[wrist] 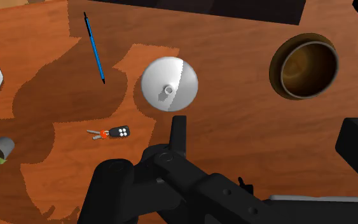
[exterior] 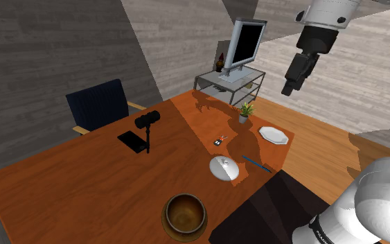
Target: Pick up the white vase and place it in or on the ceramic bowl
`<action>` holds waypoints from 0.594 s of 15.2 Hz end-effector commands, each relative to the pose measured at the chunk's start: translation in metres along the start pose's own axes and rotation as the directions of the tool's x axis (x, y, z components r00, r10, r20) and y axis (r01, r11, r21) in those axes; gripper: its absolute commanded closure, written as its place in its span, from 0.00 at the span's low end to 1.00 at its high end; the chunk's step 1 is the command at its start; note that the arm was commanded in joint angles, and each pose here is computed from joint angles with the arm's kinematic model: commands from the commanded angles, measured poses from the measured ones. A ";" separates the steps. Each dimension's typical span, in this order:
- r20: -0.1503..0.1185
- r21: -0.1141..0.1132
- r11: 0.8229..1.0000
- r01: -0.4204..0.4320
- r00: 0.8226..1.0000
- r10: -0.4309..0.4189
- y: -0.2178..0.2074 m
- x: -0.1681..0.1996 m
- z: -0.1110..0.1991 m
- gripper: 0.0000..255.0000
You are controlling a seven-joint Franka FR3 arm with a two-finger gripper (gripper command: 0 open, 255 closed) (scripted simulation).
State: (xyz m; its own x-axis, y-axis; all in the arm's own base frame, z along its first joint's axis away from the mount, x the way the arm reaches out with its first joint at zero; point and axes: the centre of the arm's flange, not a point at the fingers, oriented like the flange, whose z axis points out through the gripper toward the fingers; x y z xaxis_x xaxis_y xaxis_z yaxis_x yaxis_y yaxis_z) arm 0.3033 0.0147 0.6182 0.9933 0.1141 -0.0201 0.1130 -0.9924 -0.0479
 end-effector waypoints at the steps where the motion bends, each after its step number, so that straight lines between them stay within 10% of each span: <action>1: 0.000 0.000 1.000 0.000 1.000 0.000 0.000 0.000 0.000 0.00; 9: -0.022 -0.007 1.000 0.020 1.000 -0.020 0.020 0.023 0.100 0.00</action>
State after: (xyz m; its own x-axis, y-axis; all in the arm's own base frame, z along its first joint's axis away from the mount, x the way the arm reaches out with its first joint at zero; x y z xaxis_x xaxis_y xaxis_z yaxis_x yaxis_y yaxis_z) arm 0.3225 0.0033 0.5275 0.9914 0.1305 -0.0026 0.1303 -0.9906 -0.0426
